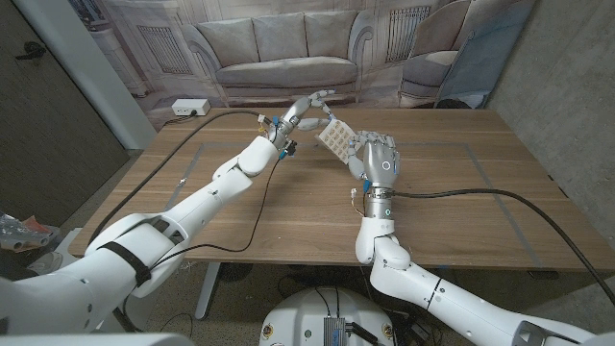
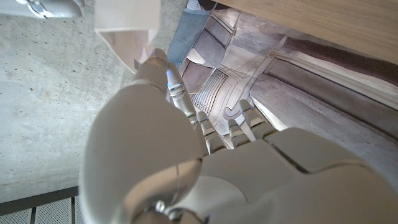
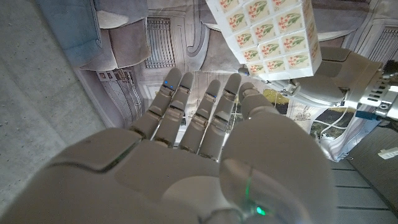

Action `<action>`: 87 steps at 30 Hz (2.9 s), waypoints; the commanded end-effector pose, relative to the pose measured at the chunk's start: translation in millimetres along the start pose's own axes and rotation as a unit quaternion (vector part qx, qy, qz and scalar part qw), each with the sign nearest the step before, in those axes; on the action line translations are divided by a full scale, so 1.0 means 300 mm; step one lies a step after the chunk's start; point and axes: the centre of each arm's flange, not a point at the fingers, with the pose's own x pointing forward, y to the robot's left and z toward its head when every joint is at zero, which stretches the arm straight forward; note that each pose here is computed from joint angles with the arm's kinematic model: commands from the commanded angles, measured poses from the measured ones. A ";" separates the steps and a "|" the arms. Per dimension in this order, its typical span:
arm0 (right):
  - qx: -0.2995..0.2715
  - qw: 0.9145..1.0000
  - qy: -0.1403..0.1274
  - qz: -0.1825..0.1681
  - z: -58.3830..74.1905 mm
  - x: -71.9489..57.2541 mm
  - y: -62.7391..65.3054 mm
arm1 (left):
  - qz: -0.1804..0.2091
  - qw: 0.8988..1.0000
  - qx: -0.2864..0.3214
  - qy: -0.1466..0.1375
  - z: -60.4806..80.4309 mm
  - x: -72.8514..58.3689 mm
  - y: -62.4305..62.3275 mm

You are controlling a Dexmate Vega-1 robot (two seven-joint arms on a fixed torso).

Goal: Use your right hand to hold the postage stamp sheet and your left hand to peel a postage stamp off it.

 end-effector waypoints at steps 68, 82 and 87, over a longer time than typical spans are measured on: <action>-0.051 0.997 -0.010 -0.062 0.019 0.123 0.021 | -0.097 0.995 0.018 -0.021 0.085 0.062 -0.052; -0.049 0.997 -0.043 -0.037 0.011 0.126 0.033 | -0.082 0.996 0.006 -0.020 0.074 0.071 -0.048; -0.054 0.996 -0.036 -0.059 0.023 0.122 0.038 | -0.088 0.996 0.005 -0.020 0.070 0.077 -0.051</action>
